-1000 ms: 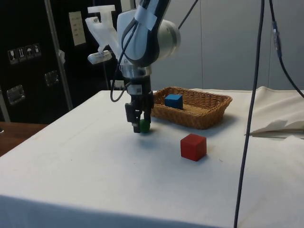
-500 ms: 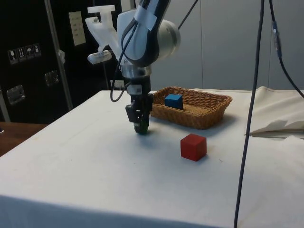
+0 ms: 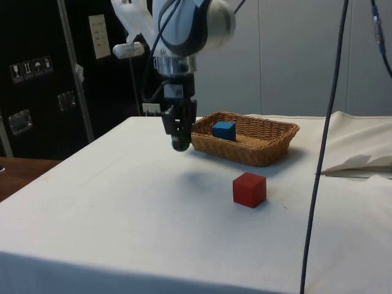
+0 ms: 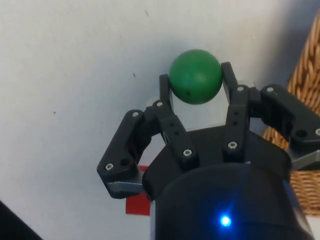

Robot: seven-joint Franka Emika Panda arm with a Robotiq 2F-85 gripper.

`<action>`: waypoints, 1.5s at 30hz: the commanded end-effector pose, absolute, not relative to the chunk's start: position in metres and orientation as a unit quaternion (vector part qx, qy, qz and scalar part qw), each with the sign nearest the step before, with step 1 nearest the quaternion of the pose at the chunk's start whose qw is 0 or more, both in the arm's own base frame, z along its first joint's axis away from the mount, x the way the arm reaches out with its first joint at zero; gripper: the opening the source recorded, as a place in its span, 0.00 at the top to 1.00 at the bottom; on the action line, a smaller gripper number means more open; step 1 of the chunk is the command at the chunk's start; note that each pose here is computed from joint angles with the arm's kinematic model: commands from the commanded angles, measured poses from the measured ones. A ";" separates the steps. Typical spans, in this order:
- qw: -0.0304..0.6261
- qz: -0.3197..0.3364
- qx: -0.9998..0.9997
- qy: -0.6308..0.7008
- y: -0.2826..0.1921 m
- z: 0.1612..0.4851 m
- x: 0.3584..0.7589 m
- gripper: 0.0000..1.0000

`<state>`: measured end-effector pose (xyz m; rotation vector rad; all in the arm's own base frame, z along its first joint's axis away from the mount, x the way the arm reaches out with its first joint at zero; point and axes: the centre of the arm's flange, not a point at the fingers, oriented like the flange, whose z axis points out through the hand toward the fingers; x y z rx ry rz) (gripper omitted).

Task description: Place all non-red objects into the basket.

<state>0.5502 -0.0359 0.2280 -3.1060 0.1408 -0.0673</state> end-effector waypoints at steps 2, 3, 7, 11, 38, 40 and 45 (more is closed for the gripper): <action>0.015 -0.021 -0.999 0.045 -0.039 0.240 0.546 1.00; 0.018 -0.022 -0.999 0.044 -0.038 0.238 0.548 1.00; 0.018 -0.022 -0.999 0.045 -0.041 0.252 0.542 1.00; 0.020 -0.023 -0.999 0.044 -0.043 0.262 0.540 1.00; 0.023 -0.026 -0.999 0.038 -0.076 0.312 0.501 1.00; 0.023 -0.026 -0.999 0.038 -0.078 0.312 0.500 1.00; 0.022 -0.027 -0.999 0.039 -0.087 0.315 0.490 1.00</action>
